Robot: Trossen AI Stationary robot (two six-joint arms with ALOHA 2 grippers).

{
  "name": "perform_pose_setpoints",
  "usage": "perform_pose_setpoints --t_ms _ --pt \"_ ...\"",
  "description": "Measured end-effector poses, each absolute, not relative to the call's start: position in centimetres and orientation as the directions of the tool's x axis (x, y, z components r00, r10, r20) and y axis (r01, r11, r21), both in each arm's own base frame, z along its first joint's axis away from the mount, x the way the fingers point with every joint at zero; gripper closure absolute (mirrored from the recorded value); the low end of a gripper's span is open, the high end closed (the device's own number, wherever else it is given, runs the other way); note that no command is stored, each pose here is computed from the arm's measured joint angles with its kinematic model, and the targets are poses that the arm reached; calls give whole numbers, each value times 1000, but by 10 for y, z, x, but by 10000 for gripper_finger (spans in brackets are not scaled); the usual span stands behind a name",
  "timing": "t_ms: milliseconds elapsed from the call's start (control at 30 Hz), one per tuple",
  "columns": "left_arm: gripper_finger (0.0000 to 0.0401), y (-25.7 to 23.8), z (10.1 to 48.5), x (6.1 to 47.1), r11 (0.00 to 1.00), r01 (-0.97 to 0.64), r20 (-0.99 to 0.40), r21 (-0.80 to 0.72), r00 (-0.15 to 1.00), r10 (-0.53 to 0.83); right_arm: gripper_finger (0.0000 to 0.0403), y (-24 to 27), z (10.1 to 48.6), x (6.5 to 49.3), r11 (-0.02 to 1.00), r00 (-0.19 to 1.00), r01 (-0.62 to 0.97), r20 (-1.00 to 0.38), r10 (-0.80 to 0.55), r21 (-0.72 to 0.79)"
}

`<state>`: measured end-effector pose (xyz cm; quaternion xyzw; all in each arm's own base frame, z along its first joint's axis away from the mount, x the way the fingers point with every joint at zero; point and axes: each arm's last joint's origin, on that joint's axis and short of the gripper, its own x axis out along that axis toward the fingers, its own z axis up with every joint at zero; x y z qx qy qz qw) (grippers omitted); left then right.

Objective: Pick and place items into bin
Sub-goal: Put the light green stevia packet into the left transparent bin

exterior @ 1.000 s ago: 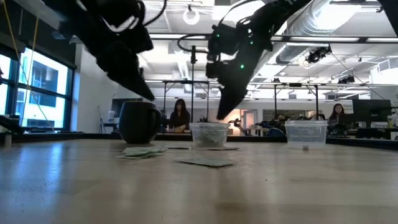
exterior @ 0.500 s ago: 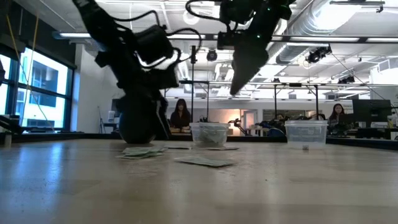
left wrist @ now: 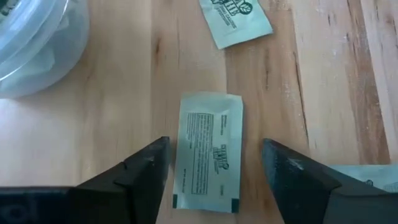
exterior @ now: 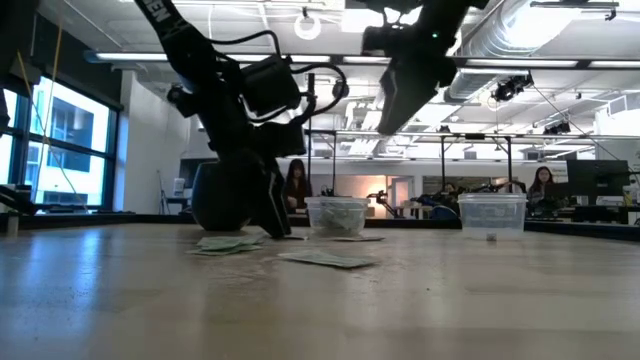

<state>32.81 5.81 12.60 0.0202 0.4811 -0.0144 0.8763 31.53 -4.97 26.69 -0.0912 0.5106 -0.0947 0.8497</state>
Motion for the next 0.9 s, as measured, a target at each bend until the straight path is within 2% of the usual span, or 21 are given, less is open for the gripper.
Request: perform_pose_setpoints --t_ms 100,200,467,533,633,767,900 --pt "144 59 120 329 999 46 -851 24 525 -4 125 -46 268 298 957 478 130 -829 -290 -259" --pt "193 58 120 330 996 73 -851 42 525 -3 125 -42 264 278 944 481 207 -814 -326 -256" --pt "374 60 124 335 989 94 -829 110 559 39 125 -39 254 237 897 467 380 -789 -398 -227" --pt "379 62 133 338 988 66 -846 139 527 84 125 -39 253 231 884 464 412 -784 -412 -221" --pt "360 67 155 349 980 43 -858 194 493 148 125 -39 252 226 870 463 441 -775 -430 -219" --pt "366 81 201 371 949 64 -783 309 584 215 125 -40 251 225 852 448 458 -763 -467 -253" --pt "380 107 230 379 948 9 -716 320 657 235 125 -40 252 225 854 452 454 -759 -468 -256"
